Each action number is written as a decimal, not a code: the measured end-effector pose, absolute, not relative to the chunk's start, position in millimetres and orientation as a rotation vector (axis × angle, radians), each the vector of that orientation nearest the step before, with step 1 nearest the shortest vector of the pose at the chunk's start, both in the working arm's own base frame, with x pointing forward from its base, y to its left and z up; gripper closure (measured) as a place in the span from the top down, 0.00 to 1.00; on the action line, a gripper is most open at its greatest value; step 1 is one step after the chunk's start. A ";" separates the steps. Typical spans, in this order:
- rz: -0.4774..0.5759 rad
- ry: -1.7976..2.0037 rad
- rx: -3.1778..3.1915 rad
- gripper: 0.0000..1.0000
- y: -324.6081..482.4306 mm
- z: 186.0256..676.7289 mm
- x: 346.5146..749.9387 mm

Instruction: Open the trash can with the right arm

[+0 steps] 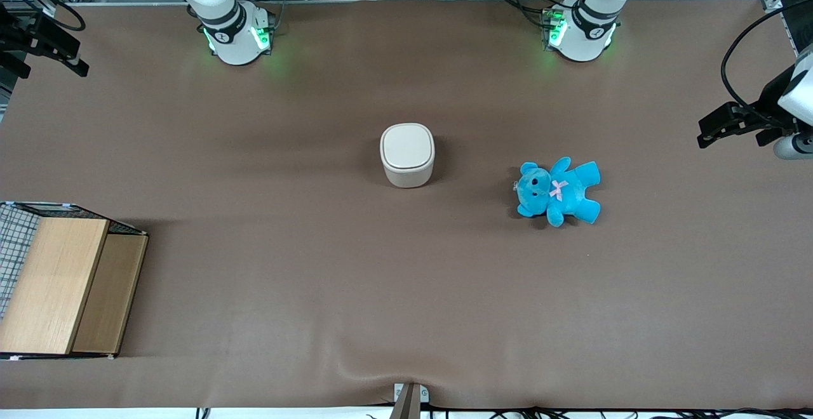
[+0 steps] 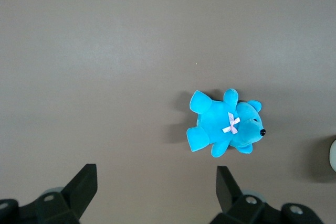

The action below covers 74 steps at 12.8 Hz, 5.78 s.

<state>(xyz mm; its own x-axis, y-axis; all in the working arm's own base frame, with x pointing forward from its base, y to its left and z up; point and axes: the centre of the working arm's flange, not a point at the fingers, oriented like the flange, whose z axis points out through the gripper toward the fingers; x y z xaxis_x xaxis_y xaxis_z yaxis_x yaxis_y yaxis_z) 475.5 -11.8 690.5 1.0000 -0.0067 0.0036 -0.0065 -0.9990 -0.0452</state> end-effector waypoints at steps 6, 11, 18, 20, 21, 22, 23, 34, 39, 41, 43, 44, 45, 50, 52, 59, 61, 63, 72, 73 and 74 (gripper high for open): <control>0.021 -0.147 -3.057 1.00 41.5 681.8 482.8; 0.045 -0.160 -3.065 1.00 197.1 629.5 501.3; 0.075 -0.279 -3.093 0.70 372.4 502.8 498.8; 0.068 -0.296 -3.099 0.61 417.7 466.6 485.3; 0.073 -0.316 -3.104 0.53 435.0 449.0 478.7; 0.086 -0.341 -3.114 0.42 447.5 432.2 473.5; 0.094 -0.369 -3.129 0.29 455.3 418.7 469.9; 0.107 -0.457 -3.239 0.01 505.1 326.8 435.2; 0.101 -0.393 -3.257 0.01 507.4 315.7 434.6; 0.092 -0.361 -3.263 0.01 508.6 316.1 433.8; 0.087 -0.334 -3.252 0.01 510.0 325.2 437.2; 0.099 -0.302 -3.244 0.04 508.8 339.5 442.6; 0.124 -0.253 -3.233 0.05 503.3 363.5 452.9; 0.173 -0.052 -3.206 0.28 420.9 494.7 513.5; 0.175 -0.077 -3.184 0.51 352.3 546.1 536.4; 0.170 0.088 -3.179 1.00 99.0 663.7 542.3; 0.167 0.053 -3.166 1.00 43.7 665.6 534.8; 0.123 0.063 -3.151 1.00 7.7 658.1 522.9; -0.032 0.062 -3.129 1.00 -3.1 655.8 483.9; -0.033 0.062 -3.129 1.00 -3.0 655.9 484.0; -0.033 0.061 -3.129 1.00 -2.7 655.9 484.0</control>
<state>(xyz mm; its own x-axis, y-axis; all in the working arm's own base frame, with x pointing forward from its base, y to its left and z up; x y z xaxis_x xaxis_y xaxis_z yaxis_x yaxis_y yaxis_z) 484.0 -2.7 655.9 0.9990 -0.0394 0.0208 -0.0391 -0.9992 -0.0124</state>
